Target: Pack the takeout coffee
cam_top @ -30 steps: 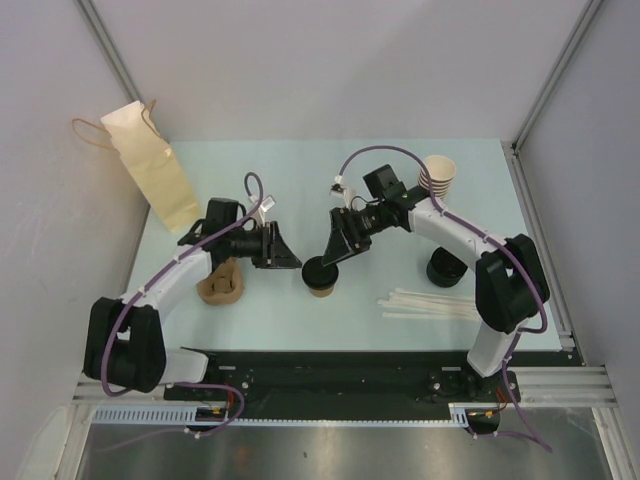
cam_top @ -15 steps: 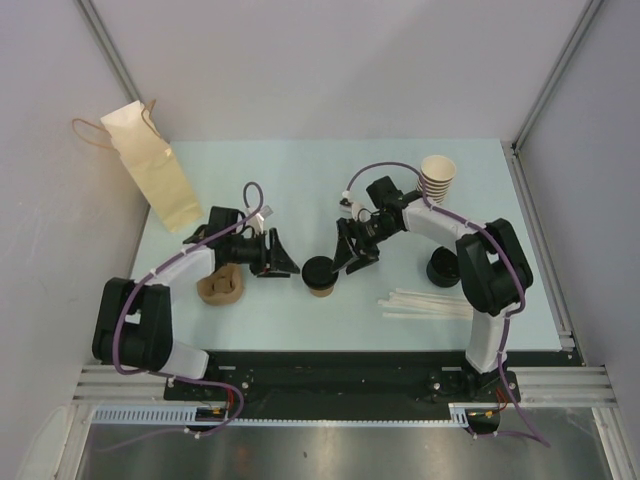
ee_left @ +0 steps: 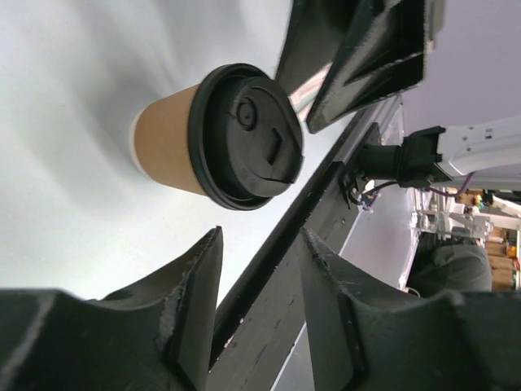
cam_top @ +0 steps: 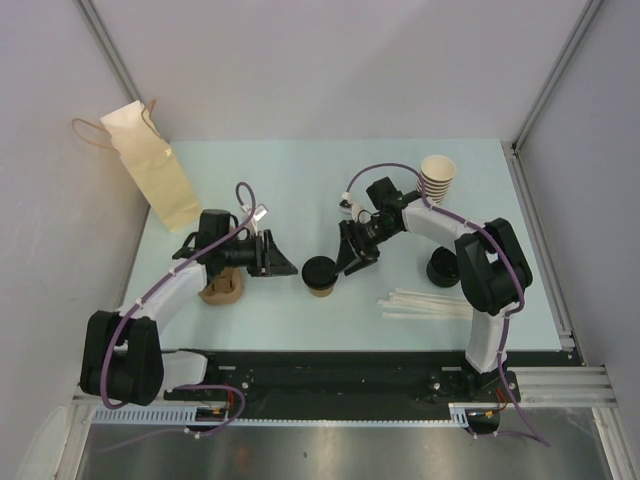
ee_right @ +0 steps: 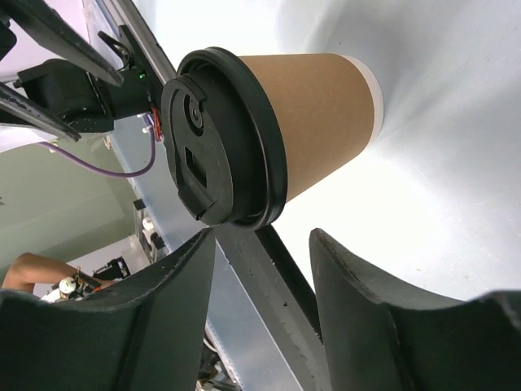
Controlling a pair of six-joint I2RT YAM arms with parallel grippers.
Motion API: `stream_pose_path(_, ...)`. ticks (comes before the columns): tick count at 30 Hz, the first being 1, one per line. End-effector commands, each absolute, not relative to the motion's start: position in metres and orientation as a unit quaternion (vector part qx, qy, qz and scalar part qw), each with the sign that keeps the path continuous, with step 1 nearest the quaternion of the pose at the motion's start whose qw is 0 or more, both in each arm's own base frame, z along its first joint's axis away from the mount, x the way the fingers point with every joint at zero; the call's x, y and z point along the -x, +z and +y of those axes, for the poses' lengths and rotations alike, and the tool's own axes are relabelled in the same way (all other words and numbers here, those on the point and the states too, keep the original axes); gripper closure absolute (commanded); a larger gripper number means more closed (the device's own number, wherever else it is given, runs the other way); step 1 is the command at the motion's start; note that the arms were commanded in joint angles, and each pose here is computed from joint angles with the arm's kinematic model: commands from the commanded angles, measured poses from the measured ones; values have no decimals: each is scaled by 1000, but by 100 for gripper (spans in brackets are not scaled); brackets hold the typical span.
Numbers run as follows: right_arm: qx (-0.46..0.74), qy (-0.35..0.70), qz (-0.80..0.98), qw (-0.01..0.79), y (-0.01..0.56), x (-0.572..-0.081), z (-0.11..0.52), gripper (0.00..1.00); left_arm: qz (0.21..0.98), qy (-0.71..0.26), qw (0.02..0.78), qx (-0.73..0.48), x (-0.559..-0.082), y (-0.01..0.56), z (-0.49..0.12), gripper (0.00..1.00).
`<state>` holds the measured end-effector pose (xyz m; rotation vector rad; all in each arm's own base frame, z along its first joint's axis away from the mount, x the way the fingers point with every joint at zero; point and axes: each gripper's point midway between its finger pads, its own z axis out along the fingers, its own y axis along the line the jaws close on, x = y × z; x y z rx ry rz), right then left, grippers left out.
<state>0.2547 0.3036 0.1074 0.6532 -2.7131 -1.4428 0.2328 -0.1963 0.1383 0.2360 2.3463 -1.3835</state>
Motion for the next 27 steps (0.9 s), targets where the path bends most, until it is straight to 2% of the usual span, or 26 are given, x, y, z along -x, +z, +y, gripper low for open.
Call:
stream_pose_path(1, -222, -477, -850, -14, 126, -252, 308, 48, 849, -469, 229, -79, -245, 141, -191, 51)
stream_pose_path(11, -216, -498, -839, -25, 125, -268, 322, 53, 854, -469, 215, -61, -243, 125, -191, 50)
stream_pose_path(27, -222, -520, -824, -36, 135, -289, 345, 55, 853, -469, 221, -54, -241, 124, -189, 50)
